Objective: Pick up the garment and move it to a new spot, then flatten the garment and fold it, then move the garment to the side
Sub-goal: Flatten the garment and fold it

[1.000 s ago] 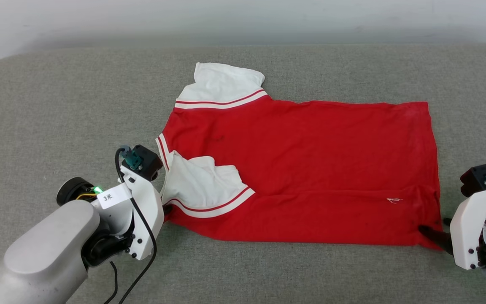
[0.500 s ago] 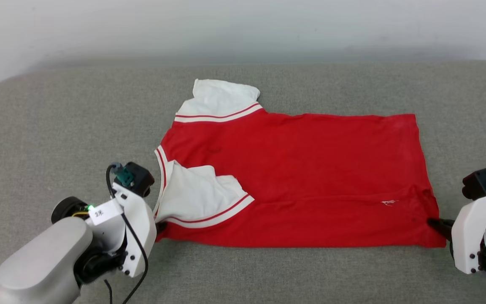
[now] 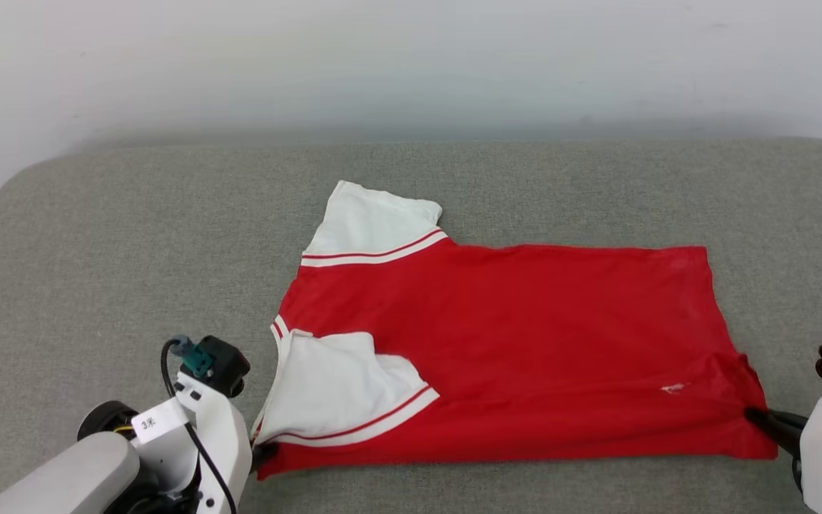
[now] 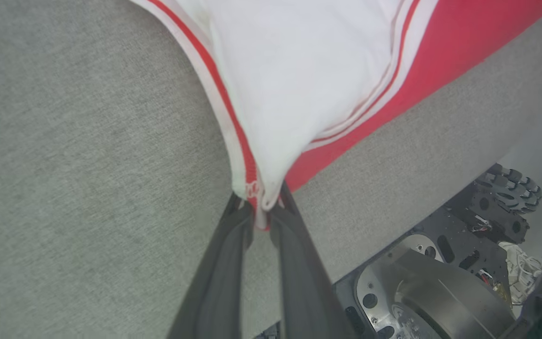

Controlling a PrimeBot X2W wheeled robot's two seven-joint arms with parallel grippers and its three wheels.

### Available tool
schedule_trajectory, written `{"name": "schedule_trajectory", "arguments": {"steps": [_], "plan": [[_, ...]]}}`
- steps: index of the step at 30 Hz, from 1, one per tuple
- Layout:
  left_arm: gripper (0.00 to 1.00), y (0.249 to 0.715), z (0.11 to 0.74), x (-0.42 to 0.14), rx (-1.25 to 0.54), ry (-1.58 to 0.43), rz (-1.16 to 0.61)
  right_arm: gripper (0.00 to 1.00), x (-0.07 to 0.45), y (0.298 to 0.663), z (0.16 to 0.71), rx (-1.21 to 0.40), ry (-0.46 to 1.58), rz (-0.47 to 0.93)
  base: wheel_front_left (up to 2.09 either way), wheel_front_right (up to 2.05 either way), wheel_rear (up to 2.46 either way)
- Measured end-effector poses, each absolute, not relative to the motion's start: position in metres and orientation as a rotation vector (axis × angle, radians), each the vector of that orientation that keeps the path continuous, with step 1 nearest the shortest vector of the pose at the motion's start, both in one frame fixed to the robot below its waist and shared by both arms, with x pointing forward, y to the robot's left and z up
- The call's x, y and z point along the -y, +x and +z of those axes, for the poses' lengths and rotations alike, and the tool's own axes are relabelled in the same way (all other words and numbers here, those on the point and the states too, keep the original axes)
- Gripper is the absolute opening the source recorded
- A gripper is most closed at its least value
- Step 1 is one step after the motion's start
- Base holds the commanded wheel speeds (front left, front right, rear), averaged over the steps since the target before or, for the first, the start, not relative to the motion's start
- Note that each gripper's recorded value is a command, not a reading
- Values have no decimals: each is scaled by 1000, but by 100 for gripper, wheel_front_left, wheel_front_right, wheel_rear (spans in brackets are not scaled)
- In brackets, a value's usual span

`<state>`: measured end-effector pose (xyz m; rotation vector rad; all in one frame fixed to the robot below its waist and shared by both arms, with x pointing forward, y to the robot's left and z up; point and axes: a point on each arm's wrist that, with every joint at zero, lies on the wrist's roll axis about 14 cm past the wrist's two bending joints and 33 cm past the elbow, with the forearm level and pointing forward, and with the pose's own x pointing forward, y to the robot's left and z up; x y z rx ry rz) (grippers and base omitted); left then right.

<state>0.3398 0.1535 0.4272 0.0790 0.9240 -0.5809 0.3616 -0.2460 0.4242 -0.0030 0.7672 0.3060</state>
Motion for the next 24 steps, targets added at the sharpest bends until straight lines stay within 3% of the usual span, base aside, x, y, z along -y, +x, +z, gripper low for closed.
{"name": "schedule_trajectory", "arguments": {"steps": [8, 22, 23, 24], "plan": [[0, 319, 414, -154, -977, 57, -579, 0, 257, 339, 415, -810, 17, 278, 0, 0, 0], [0, 321, 380, -160, -1054, 25, -533, 0, 251, 333, 373, -909, 47, 235, 0, 0, 0], [4, 322, 380, -160, -1046, 22, -530, 1, 249, 334, 374, -898, 58, 233, 0, 0, 0], [80, 323, 381, -160, -1035, 24, -528, 27, 248, 335, 375, -883, 66, 231, 0, 0, 0]]}}
